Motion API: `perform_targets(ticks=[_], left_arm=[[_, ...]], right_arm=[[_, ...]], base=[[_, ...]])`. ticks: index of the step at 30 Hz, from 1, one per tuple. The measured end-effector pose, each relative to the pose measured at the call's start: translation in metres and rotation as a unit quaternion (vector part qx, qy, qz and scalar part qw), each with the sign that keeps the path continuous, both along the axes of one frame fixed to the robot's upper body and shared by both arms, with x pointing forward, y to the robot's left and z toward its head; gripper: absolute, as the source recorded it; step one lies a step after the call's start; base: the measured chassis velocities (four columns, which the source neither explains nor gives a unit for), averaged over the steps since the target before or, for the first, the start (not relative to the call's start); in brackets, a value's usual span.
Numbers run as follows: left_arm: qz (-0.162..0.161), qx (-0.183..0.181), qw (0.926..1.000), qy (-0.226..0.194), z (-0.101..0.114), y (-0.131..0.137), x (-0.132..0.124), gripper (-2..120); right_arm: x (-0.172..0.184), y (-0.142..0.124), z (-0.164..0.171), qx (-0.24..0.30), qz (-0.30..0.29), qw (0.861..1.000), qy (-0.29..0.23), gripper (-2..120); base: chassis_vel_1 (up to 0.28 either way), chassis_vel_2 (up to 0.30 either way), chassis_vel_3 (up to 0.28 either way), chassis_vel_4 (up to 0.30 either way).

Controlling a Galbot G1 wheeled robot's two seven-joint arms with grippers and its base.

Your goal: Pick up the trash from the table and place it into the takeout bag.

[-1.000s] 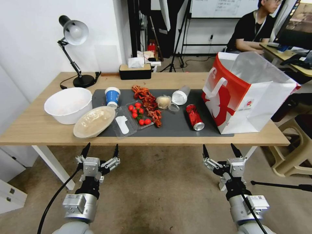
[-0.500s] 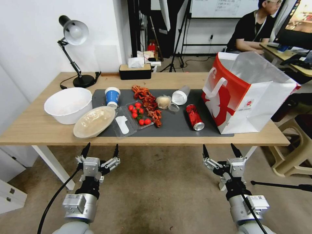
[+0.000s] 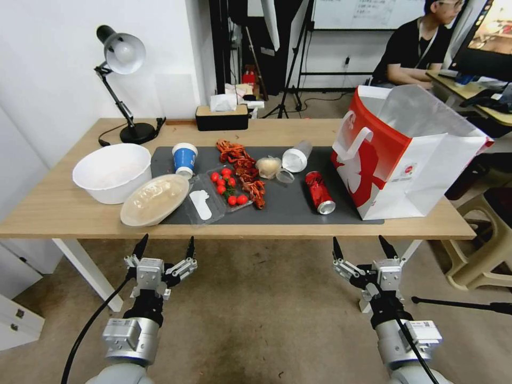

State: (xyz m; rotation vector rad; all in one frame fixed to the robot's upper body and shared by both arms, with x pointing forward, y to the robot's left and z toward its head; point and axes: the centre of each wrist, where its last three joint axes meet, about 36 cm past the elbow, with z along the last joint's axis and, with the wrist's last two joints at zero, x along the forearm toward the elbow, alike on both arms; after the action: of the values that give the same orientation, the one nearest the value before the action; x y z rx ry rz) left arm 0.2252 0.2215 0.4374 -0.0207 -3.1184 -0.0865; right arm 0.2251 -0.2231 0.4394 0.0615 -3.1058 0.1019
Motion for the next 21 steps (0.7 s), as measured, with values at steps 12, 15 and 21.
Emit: perform_targets(ticks=[12, 15, 21], left_arm=[[0.09, -0.103, 0.9906, 0.005, 0.051, -0.022, -0.037, 100], [0.088, -0.103, 0.9908, 0.006, 0.051, -0.022, -0.038, 100], [0.08, -0.096, 0.9921, 0.007, 0.048, -0.022, -0.038, 100]], right_arm=[[-0.022, -0.003, 0.057, 0.023, 0.07, 0.997, 0.03, 100], [-0.02, -0.005, 0.055, 0.022, 0.069, 0.997, 0.028, 100], [-0.016, -0.012, 0.048, 0.02, 0.06, 0.998, 0.03, 100]], base=[[0.0, 0.0, 0.0, 0.0], [0.0, 0.0, 0.0, 0.0], [0.0, 0.0, 0.0, 0.0]])
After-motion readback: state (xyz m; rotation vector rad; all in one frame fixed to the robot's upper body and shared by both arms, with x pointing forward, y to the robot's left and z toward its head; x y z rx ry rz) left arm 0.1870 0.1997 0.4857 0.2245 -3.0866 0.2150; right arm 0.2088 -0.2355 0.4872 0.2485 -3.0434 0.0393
